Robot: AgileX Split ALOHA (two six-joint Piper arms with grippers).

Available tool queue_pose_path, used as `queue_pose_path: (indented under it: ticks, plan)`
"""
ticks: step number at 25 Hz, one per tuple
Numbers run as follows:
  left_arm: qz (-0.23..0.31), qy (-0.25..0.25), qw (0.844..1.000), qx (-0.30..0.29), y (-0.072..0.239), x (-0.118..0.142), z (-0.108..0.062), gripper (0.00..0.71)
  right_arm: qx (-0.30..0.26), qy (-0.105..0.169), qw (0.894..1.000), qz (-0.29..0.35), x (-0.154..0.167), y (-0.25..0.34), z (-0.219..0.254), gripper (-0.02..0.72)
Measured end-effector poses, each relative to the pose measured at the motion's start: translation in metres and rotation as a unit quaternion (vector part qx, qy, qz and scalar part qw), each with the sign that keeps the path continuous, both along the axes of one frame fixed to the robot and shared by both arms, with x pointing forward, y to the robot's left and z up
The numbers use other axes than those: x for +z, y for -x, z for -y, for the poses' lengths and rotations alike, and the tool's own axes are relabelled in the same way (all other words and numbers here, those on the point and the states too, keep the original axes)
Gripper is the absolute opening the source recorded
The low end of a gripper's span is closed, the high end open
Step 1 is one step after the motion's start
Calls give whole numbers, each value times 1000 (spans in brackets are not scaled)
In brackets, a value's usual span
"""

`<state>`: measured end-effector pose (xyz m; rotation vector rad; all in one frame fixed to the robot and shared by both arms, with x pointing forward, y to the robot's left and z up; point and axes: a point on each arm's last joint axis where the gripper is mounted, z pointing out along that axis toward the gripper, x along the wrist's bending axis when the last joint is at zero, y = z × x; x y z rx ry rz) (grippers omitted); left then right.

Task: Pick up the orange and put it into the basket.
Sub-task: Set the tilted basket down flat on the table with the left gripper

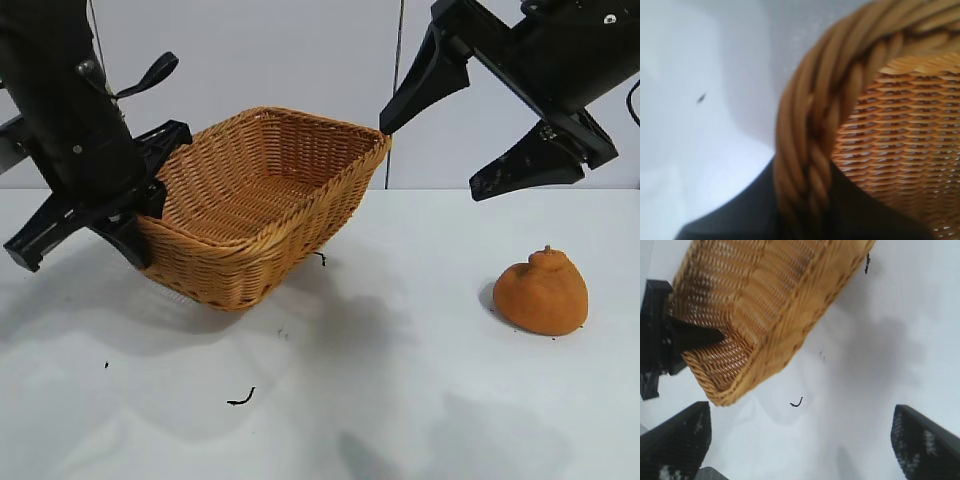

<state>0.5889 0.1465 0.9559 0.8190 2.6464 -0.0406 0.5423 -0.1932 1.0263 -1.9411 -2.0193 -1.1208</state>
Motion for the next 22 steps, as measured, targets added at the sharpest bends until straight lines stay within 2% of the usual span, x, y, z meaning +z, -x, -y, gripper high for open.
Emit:
queue_pose_path:
  ticks: [5,9,13,16,19,22]
  plan:
    - [-11,-14,995,-93,-11,1,-34,95,0,0,1000,0,0,0,0,696]
    - [-22,-14,985,-173,-21,3,-49,95,0,0,1000,0,0,0,0,696]
    - [-38,-25,957,-285,-34,2,-44,95,1,0,1000,-1,0,0,0,696]
    - [-41,-30,937,-346,-45,4,-39,95,3,-1,1000,-3,0,1,0,696]
    - [-45,-36,918,-392,-51,4,-37,95,4,0,1000,-3,0,1,0,696]
    - [-47,-38,910,-411,-53,0,-37,95,4,0,1000,-3,0,1,0,696]
